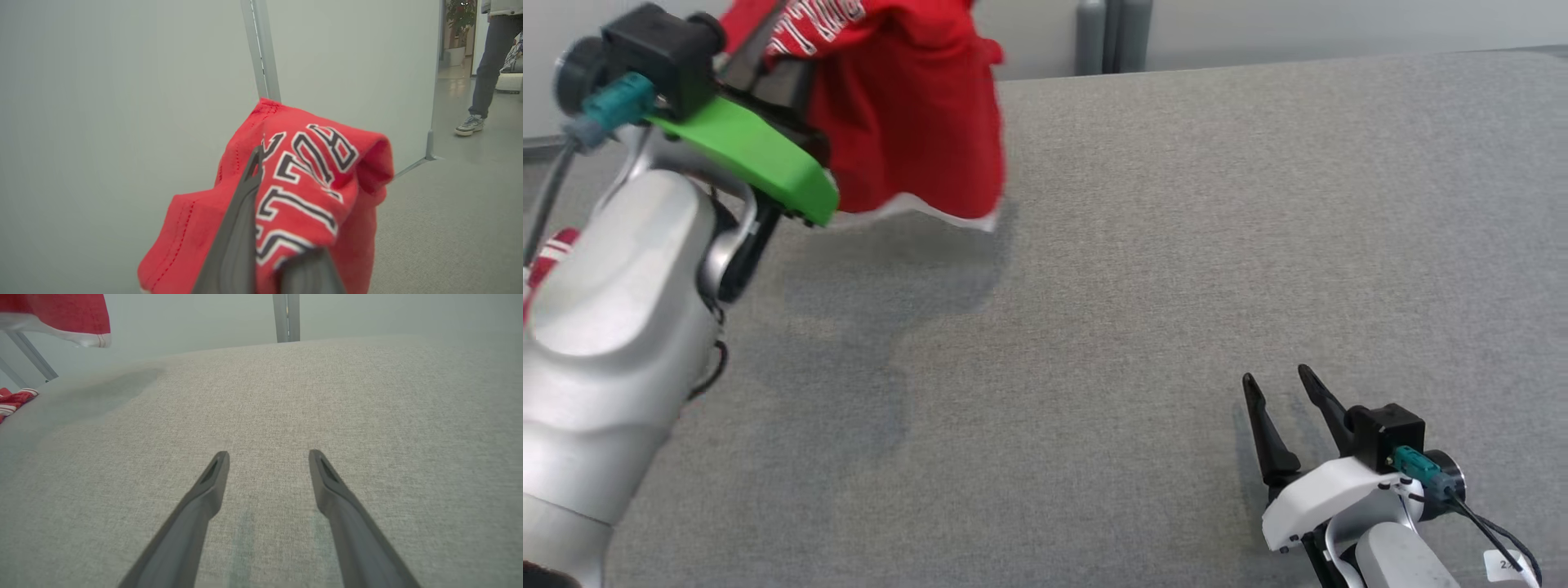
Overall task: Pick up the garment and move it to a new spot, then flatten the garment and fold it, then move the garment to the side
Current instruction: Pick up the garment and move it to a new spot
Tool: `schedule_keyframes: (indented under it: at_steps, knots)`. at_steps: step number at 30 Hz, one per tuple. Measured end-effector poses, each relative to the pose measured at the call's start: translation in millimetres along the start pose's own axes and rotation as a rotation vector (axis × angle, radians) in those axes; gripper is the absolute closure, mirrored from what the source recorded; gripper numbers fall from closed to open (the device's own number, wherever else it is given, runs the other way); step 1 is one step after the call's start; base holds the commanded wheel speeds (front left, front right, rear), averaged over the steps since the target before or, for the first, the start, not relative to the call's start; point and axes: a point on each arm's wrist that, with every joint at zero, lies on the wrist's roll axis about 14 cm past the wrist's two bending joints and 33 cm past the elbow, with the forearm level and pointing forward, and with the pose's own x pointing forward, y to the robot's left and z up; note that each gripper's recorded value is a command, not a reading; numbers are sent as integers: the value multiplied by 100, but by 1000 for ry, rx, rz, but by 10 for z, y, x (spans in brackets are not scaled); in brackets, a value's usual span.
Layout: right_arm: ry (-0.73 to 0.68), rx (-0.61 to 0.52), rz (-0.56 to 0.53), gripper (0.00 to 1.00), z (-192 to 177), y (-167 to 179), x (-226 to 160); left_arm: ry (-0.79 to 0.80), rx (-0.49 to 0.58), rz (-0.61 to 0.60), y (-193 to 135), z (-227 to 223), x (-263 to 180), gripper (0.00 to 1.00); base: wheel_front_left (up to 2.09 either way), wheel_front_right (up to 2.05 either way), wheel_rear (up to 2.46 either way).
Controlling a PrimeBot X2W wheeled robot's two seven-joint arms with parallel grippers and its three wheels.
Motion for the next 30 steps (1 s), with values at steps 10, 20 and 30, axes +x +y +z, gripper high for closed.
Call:
schedule_keyframes:
  at_steps: [10, 20, 30]
  knots:
    - [-30, 17, -120, 0, 80, -346, -307, -5, -268, -202, -1236, -318, 182, 100, 0, 0, 0]
    - [-45, 21, -286, 0, 112, -819, -652, 206, -454, -204, -1759, -1223, 5, 100, 0, 0, 0]
    - [-58, 8, -288, 0, 168, -835, -636, 388, -451, -49, -1499, -1925, -464, 0, 0, 0, 0]
